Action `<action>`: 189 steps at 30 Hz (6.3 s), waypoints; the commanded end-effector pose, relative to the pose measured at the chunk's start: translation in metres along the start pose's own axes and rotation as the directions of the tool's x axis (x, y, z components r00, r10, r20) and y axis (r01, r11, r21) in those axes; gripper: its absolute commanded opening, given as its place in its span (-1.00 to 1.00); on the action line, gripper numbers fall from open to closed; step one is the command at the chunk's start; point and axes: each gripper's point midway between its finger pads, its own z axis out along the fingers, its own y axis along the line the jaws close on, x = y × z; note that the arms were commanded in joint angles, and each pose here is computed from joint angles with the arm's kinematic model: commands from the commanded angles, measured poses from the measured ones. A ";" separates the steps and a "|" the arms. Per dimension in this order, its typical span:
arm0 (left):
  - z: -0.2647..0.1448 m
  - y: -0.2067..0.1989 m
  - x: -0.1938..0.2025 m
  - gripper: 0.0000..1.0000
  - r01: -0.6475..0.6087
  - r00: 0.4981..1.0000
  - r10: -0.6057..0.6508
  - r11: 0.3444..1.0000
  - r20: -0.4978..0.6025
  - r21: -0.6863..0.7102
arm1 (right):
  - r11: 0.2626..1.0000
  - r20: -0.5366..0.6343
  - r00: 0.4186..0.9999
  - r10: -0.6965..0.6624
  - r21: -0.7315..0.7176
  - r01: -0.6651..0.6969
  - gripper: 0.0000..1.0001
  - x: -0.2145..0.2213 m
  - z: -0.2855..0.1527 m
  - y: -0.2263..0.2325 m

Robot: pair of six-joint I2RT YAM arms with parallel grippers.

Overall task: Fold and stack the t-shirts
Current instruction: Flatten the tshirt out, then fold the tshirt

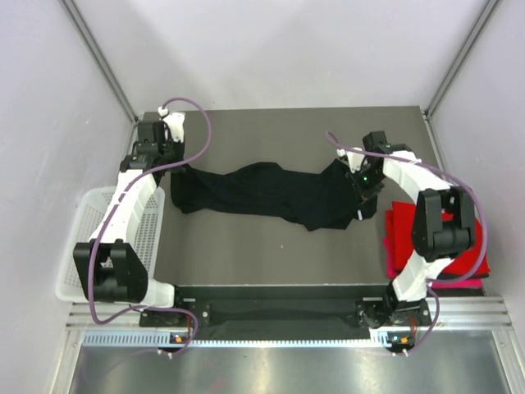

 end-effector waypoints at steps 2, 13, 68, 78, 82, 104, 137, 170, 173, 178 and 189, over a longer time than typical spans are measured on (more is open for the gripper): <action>-0.021 0.011 -0.035 -1.00 -0.025 0.992 0.032 0.998 0.120 -0.061 | 0.998 0.141 0.990 -0.012 0.069 0.003 -1.00 -0.026 -0.056 -0.012; -0.091 0.026 -0.127 -1.00 -0.079 0.935 0.123 0.987 0.332 -0.142 | 0.949 0.650 0.738 -0.180 0.312 -0.044 -1.00 -0.112 -0.270 -0.030; -0.510 0.038 -0.246 -1.00 0.098 0.315 0.437 0.868 0.843 -0.487 | 0.449 0.499 -0.173 -0.849 0.511 -0.733 -1.00 0.110 -0.758 0.126; -0.296 0.045 -0.227 -1.00 -0.137 0.644 0.420 0.886 0.639 -0.444 | 0.427 0.596 0.126 -0.793 0.691 -0.583 -1.00 -0.025 -0.625 0.018; -0.207 0.044 -0.197 -1.00 -0.224 0.742 0.412 0.896 0.529 -0.384 | 0.446 0.602 0.293 -0.742 0.771 -0.455 -1.00 -0.076 -0.531 -0.031; 0.137 0.069 -0.125 -1.00 -0.267 0.926 0.326 0.923 0.193 -0.277 | 0.547 0.484 0.734 -0.477 0.817 -0.183 -1.00 -0.250 -0.179 -0.216; 0.080 0.060 -0.202 -1.00 -0.276 0.847 0.387 0.906 0.364 -0.322 | 0.630 0.502 0.778 -0.378 0.755 -0.181 -1.00 -0.237 -0.192 -0.171; -0.447 0.016 -0.185 -1.00 -0.058 0.490 0.372 0.916 0.788 -0.397 | 0.402 0.677 0.122 -0.725 0.561 -0.724 -1.00 0.121 -0.673 0.071; -0.488 0.019 -0.170 -1.00 -0.032 0.453 0.418 0.891 0.788 -0.454 | 0.333 0.631 0.084 -0.771 0.512 -0.792 -1.00 0.175 -0.704 0.094; -0.542 0.030 -0.175 -1.00 0.030 0.366 0.523 0.820 0.770 -0.571 | 0.270 0.594 0.036 -0.804 0.418 -0.868 -1.00 0.220 -0.743 0.099; -0.407 0.055 -0.235 -1.00 -0.065 0.553 0.521 0.805 0.650 -0.589 | 0.233 0.564 0.299 -0.770 0.683 -0.692 -1.00 0.037 -0.695 0.015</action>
